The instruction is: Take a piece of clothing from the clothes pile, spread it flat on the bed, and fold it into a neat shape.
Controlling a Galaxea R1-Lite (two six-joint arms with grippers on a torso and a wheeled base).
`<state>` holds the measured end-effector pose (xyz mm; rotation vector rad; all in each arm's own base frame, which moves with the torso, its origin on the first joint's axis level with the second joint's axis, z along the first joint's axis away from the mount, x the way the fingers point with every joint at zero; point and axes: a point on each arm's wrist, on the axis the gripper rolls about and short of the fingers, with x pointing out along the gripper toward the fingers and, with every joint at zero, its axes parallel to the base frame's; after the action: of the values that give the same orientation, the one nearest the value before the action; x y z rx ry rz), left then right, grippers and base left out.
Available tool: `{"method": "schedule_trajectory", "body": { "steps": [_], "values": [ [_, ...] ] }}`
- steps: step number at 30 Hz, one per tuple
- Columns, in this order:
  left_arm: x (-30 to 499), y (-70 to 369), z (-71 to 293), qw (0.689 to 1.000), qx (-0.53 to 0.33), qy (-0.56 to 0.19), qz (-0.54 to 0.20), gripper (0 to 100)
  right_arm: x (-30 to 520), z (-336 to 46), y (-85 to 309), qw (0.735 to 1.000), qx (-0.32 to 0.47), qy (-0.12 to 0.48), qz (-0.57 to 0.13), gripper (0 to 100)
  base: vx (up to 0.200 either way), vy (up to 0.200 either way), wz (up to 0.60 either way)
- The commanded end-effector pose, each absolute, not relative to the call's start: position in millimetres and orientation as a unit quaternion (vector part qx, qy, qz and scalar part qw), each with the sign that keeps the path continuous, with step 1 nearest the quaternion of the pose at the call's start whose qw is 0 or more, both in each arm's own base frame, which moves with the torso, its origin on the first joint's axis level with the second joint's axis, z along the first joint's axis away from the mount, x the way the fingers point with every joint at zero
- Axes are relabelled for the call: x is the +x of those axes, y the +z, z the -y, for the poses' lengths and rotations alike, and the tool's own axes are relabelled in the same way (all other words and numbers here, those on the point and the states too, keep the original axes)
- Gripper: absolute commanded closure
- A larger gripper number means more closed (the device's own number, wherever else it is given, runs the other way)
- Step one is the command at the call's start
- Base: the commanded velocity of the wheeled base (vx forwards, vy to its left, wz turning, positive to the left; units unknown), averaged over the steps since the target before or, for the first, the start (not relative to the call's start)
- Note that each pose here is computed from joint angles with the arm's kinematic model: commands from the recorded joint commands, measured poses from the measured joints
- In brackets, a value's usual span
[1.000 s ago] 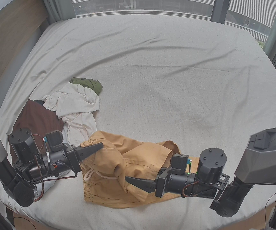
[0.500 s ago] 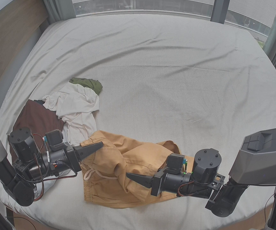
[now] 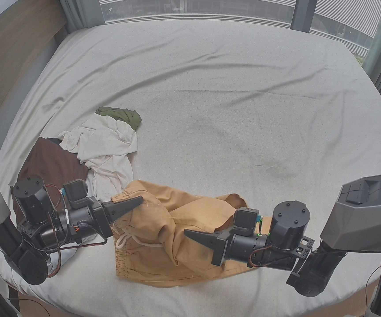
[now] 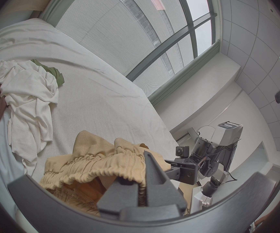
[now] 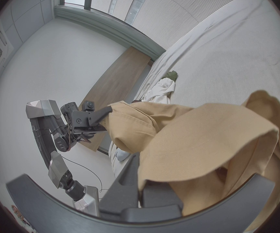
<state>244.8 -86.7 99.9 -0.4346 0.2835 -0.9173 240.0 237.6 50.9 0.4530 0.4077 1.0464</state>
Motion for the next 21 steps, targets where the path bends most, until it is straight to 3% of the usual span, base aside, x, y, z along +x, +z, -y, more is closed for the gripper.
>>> {"method": "schedule_trajectory", "body": {
  "steps": [1, 2, 16, 17, 21],
  "values": [
    [245.3, 98.9, 86.8, 0.864, -0.208, -0.437, -0.137, 100, 238.8, -230.3, 55.1, 0.826, 0.212, 0.487, -0.19, 100, 0.0, 0.0, 0.0],
    [245.1, 99.3, 86.7, 0.864, -0.208, -0.437, -0.136, 100, 238.4, -229.9, 54.6, 0.826, 0.212, 0.487, -0.191, 0, 0.0, 0.0, 0.0],
    [244.9, 101.1, 86.3, 0.865, -0.207, -0.438, -0.132, 100, 241.1, -235.8, 56.1, 0.831, 0.214, 0.481, -0.179, 0, 0.0, 0.0, 0.0],
    [245.1, 100.7, 86.3, 0.865, -0.207, -0.438, -0.133, 100, 242.5, -237.3, 56.4, 0.835, 0.216, 0.475, -0.175, 100, 0.0, 0.0, 0.0],
    [244.9, 101.1, 86.3, 0.865, -0.207, -0.438, -0.132, 100, 243.9, -238.5, 55.1, 0.836, 0.215, 0.474, -0.174, 100, 0.0, 0.0, 0.0]
  ]
}}
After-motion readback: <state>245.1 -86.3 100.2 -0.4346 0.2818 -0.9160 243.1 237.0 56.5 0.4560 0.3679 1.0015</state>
